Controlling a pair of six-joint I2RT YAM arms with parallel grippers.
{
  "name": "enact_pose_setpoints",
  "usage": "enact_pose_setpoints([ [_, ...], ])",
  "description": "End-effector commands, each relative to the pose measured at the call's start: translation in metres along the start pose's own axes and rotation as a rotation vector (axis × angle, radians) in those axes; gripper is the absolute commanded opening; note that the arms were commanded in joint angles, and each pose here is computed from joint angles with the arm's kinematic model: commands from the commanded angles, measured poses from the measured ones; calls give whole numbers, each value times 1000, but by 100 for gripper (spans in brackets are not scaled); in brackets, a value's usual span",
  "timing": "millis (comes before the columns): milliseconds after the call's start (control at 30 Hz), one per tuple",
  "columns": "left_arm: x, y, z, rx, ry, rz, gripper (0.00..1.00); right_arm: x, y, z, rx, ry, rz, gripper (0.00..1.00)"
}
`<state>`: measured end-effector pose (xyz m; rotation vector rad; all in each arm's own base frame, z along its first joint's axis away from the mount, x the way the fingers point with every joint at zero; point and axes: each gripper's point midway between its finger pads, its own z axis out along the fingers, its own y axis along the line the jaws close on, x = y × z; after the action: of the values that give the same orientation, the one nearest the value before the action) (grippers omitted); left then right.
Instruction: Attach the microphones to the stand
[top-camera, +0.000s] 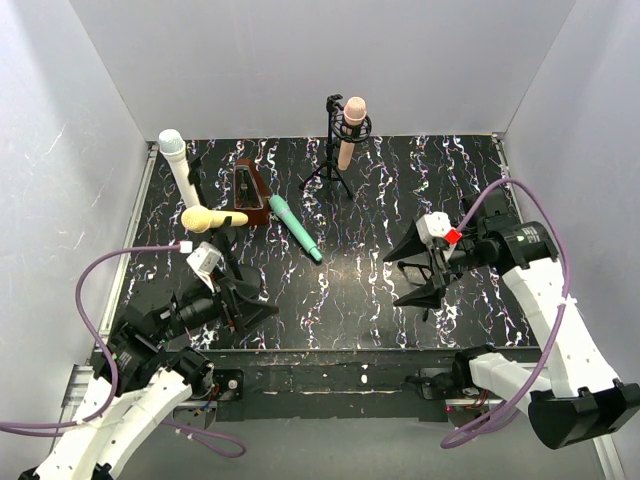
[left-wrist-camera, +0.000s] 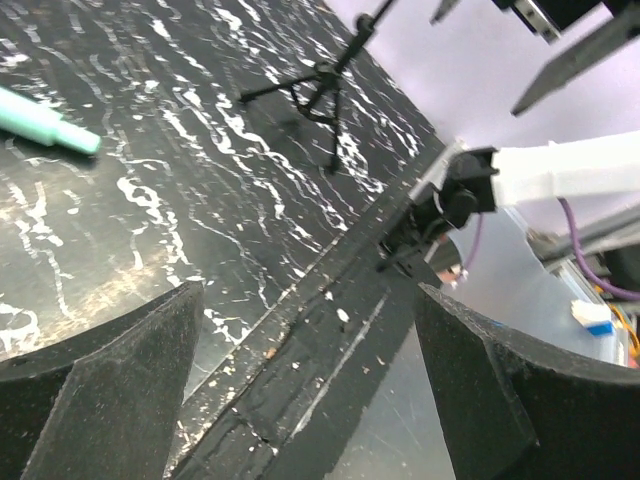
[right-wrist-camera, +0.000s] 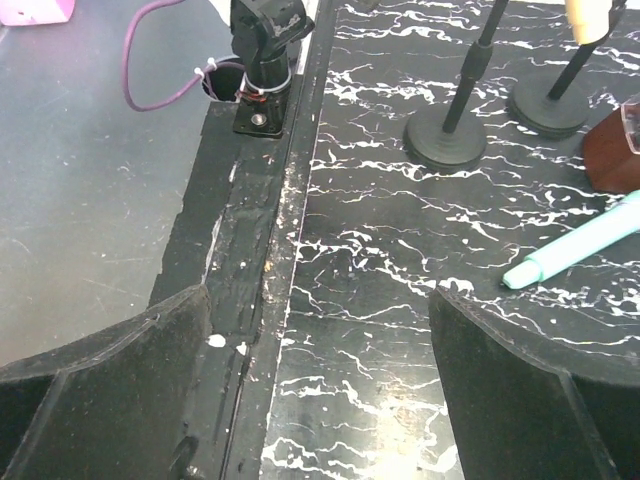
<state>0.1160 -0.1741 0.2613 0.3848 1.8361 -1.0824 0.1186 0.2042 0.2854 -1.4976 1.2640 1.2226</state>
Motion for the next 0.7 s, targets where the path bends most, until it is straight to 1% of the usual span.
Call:
enact_pose_setpoints([
  [0,-9,-41,0,212,58,72,85,-16,20,-13,5,70,-6,96],
  [67,-19,-48,5,241,77,96,84,-20,29,-19,19,106,-27,97],
  [167,-30,-54,15,274,101,149,85,-23,30,-30,110,142,-47,98],
  [233,-42,-58,21,299,87,188,85,-28,26,-39,186,144,-41,98],
  [367,-56,-61,41,334,69,203,85,-38,13,-56,342,95,53,98],
  [400,-57,-61,47,343,70,204,85,-40,6,-63,400,78,91,98],
  [467,-56,-64,58,361,75,208,85,-47,-3,-73,468,37,116,98],
  [567,-48,-73,76,380,95,248,86,-55,-7,-79,511,3,140,98],
  [667,-27,-82,99,378,153,308,87,-59,-14,-87,566,6,158,98],
])
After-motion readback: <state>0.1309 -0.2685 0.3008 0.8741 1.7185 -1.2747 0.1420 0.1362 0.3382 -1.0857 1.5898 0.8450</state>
